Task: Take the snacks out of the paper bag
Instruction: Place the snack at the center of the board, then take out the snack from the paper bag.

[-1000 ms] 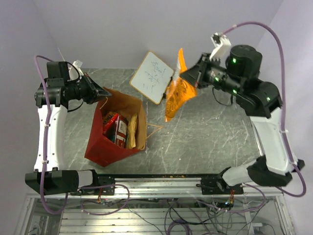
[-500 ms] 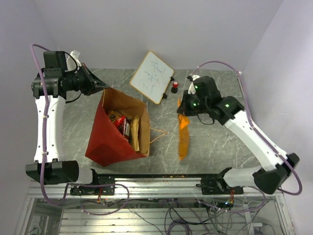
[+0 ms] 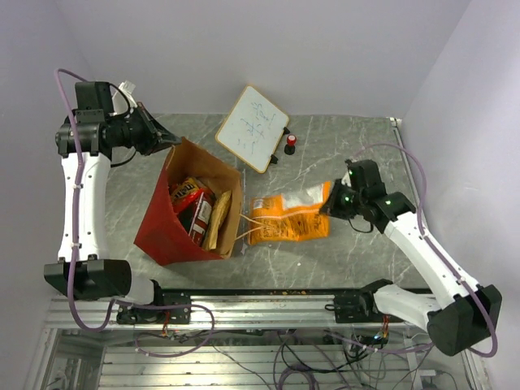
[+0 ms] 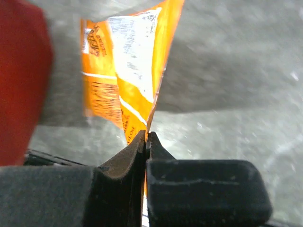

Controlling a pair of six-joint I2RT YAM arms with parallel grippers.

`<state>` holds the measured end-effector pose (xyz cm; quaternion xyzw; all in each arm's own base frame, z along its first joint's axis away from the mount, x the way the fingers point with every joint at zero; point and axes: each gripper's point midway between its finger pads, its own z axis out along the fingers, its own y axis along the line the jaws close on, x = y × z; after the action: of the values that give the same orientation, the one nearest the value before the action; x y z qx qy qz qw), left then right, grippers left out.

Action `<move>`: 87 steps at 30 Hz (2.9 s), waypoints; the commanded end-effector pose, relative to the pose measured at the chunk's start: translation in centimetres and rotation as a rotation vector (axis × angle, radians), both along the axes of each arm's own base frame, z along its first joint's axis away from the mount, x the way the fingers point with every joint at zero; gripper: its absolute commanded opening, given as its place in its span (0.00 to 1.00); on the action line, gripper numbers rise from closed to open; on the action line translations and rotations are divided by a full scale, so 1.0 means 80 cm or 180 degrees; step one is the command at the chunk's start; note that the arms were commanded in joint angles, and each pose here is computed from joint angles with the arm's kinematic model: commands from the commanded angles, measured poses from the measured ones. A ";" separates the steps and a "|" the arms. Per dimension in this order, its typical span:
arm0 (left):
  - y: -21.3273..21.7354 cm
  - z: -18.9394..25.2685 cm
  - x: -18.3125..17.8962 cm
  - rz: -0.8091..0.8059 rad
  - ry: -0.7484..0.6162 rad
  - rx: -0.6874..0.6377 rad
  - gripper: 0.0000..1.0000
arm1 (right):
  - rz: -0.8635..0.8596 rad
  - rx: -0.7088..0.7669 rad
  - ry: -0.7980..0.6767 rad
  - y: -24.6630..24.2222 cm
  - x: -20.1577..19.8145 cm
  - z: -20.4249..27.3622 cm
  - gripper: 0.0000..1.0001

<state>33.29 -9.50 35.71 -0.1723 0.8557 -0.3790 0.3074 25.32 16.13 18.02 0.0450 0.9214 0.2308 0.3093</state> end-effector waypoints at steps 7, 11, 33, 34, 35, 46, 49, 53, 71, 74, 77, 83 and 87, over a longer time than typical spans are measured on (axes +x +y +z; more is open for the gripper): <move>-0.005 0.001 -0.013 -0.0053 -0.0109 -0.0070 0.07 | -0.1198 -0.1444 0.0825 -0.160 -0.025 -0.078 0.01; -0.013 -0.002 -0.014 -0.0069 -0.0042 -0.0244 0.07 | -0.1280 -0.1569 0.1141 -0.183 -0.020 -0.094 0.20; -0.023 0.006 -0.016 -0.0077 -0.0070 -0.0505 0.07 | 0.0865 0.0772 -0.0145 0.156 0.044 0.141 0.68; -0.023 0.006 -0.017 -0.0075 -0.0068 -0.0500 0.07 | 0.0971 0.0807 -0.0123 0.182 0.037 0.145 0.65; -0.022 0.006 -0.018 -0.0070 -0.0058 -0.0480 0.07 | 0.1071 0.0827 -0.0111 0.205 0.029 0.147 0.63; -0.023 -0.010 -0.031 -0.0065 0.0113 -0.0482 0.07 | 0.1550 0.0463 0.0275 0.324 -0.046 0.082 0.48; -0.026 -0.014 -0.038 -0.0100 0.0162 -0.0521 0.07 | 0.1442 0.0562 0.0365 0.338 -0.054 0.064 0.47; -0.022 -0.017 -0.048 -0.0078 0.0183 -0.0414 0.07 | 0.1155 0.0124 0.0480 0.339 -0.058 0.025 0.47; -0.026 -0.016 -0.085 -0.0062 0.0201 -0.0421 0.07 | 0.0453 -0.0141 0.0666 0.351 -0.027 -0.061 0.51; -0.026 -0.018 -0.089 -0.0046 0.0202 -0.0420 0.07 | 0.0393 -0.0185 0.0664 0.347 -0.022 -0.071 0.51; -0.025 -0.020 -0.091 -0.0051 0.0215 -0.0393 0.07 | 0.0332 -0.0226 0.0708 0.340 -0.018 -0.079 0.50; -0.024 -0.020 -0.087 -0.0053 0.0182 -0.0372 0.07 | 0.0369 -0.0202 0.0770 0.343 -0.015 -0.073 0.27; -0.023 -0.020 -0.083 -0.0037 0.0153 -0.0365 0.07 | 0.0416 -0.0192 0.0753 0.343 -0.017 -0.062 0.08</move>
<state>26.56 -11.33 34.02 -0.2017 0.8414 -0.4247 0.2663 23.66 43.27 12.17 0.0037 0.9600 0.2135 0.1812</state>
